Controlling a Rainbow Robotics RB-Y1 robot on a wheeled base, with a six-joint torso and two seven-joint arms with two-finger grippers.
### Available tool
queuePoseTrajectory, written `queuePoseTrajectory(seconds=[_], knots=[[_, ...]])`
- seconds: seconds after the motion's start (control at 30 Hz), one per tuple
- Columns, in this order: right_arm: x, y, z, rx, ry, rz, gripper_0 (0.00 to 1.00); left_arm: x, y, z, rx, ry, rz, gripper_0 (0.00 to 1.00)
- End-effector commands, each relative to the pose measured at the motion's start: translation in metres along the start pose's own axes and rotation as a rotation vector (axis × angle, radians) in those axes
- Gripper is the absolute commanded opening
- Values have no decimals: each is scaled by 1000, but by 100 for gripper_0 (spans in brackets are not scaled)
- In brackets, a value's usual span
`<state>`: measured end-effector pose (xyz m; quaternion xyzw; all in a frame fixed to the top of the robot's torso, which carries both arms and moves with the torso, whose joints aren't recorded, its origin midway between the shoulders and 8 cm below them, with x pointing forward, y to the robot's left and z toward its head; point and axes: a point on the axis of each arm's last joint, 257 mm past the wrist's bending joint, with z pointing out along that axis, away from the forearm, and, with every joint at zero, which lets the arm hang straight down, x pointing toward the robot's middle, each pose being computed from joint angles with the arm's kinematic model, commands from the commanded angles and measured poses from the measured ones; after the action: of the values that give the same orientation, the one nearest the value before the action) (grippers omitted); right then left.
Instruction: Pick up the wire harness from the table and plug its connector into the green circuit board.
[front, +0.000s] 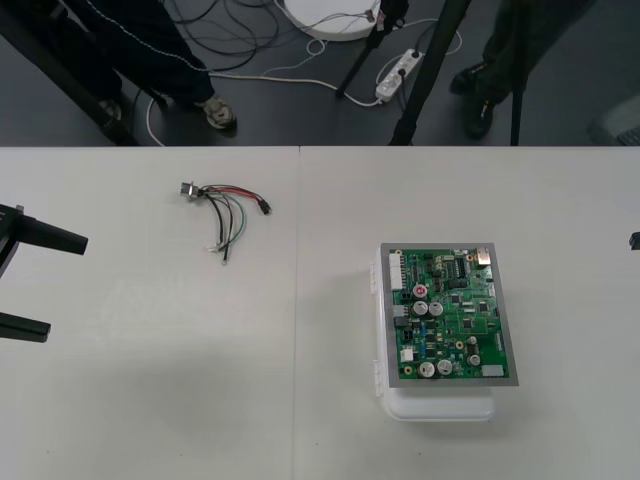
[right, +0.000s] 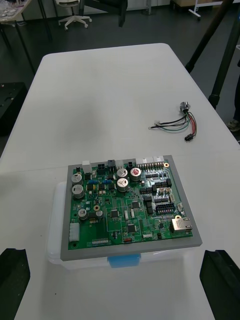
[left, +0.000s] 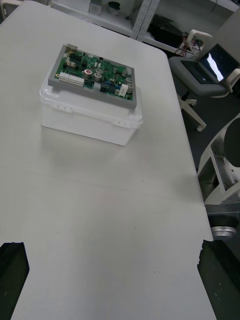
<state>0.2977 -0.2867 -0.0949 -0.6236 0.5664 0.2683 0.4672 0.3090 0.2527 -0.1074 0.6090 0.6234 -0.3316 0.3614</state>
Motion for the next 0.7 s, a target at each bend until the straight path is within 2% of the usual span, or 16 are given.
queuePoseTrajectory(seconds=[0.03,0.7], knots=[[-2,-4,-10,-2,49,-9,100,3,-12,-7,36,22,-24,100],[-2,-4,-10,-2,49,-9,100,3,-12,-7,36,22,-24,100]])
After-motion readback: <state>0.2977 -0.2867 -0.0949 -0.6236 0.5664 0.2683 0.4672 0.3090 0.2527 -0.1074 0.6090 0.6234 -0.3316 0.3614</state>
